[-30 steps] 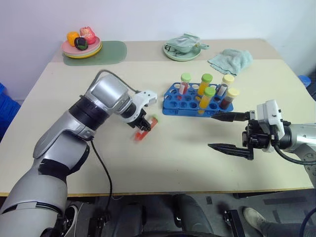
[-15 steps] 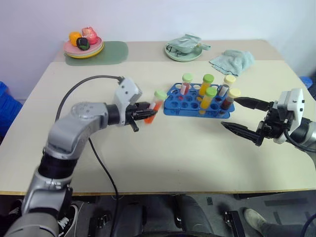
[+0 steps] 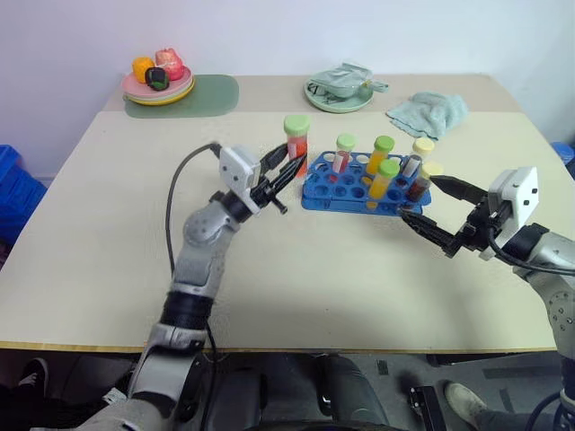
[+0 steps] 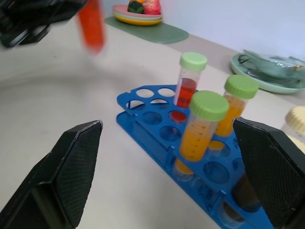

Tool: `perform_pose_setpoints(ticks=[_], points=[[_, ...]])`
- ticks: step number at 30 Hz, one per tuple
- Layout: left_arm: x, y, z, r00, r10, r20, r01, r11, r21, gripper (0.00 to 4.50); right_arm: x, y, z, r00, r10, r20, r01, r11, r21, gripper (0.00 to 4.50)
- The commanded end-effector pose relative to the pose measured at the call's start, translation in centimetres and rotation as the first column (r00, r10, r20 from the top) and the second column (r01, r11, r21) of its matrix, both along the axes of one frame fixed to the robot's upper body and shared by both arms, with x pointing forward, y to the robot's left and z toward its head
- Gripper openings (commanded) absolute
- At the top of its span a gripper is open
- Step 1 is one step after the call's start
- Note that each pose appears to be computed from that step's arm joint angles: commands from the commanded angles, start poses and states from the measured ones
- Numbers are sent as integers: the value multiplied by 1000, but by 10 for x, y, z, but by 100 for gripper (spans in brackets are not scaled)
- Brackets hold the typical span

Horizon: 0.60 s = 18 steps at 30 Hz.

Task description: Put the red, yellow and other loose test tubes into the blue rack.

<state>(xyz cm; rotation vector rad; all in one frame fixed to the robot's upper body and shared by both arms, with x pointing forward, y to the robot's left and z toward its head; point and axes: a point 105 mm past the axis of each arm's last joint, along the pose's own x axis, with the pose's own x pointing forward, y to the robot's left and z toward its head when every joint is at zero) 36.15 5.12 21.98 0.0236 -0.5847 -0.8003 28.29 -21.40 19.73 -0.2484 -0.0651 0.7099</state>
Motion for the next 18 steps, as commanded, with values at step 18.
perform_pose_setpoints(ticks=[18], points=[[19, -62, -25, 995, -96, -13, 95, 990, -105, 89, -17, 21, 17, 999, -2, 48, 1, 1000, 16, 450]])
